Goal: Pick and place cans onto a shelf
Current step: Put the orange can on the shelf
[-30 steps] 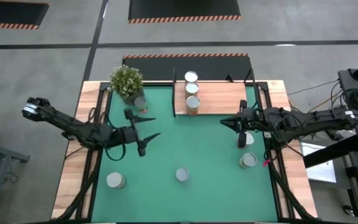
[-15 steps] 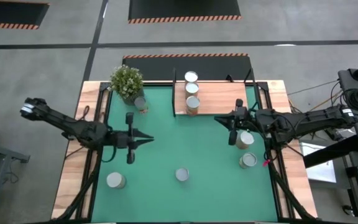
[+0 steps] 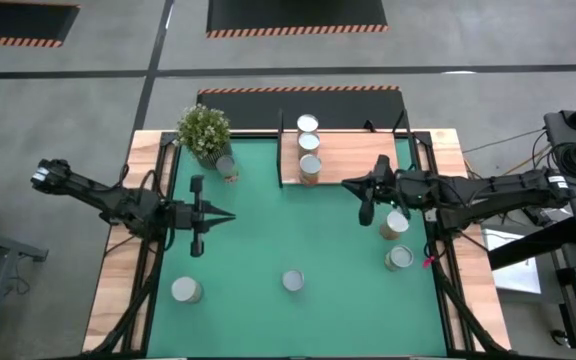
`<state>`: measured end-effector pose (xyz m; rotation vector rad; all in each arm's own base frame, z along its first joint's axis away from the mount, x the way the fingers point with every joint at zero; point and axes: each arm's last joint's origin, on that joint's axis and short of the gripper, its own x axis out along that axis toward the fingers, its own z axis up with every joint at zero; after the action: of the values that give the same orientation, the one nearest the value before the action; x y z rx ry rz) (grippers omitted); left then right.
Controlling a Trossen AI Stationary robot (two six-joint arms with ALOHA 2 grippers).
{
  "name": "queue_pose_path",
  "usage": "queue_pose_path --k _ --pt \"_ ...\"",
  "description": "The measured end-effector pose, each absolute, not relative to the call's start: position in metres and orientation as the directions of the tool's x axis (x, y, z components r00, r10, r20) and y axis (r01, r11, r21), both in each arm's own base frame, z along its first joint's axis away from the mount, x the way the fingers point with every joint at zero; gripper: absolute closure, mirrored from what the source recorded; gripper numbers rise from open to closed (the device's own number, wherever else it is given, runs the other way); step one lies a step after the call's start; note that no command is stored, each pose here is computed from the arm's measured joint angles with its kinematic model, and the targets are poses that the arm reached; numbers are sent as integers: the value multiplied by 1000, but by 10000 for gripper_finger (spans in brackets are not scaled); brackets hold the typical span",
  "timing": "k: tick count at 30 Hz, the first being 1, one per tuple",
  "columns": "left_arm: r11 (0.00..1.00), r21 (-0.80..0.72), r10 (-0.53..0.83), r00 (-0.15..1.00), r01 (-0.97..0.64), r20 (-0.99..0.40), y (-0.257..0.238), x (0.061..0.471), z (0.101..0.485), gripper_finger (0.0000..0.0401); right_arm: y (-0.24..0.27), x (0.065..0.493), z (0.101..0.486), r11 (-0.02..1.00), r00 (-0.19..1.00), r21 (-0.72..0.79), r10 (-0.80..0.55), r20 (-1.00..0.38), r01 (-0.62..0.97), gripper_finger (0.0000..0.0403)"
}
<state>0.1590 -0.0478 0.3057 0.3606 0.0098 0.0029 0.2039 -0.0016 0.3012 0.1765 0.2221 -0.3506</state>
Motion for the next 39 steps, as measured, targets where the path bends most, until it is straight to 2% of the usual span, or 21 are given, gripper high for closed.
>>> queue_pose_path --k 7,12,15,18,21,23,27,35,39 --pt "936 353 6 1000 -3 -8 -48 160 306 401 -2 206 315 904 845 122 -325 -425 409 390" --pt "936 352 7 1000 -4 -8 -48 160 306 401 -2 200 321 853 708 149 -304 -637 500 390" --pt "936 352 7 1000 -4 -8 -48 160 306 401 1 195 319 798 570 195 -214 -793 571 390" --pt "936 352 7 1000 -4 -7 -48 159 306 401 5 188 310 718 356 188 -88 -930 670 390" --pt "936 352 7 1000 -4 -7 -48 160 306 401 8 179 299 649 147 88 -37 -988 756 390" --pt "936 352 7 1000 -4 -6 -48 159 306 401 8 174 292 617 72 39 -30 -997 786 390" --pt "936 352 7 1000 -4 -6 -48 159 306 401 8 168 282 577 41 34 1 -999 816 390" --pt "936 352 7 1000 -4 -6 -48 160 306 401 6 160 273 526 49 24 -34 -998 850 387" --pt "936 352 7 1000 -4 -6 -48 160 306 401 6 160 273 503 53 28 -34 -998 864 357"
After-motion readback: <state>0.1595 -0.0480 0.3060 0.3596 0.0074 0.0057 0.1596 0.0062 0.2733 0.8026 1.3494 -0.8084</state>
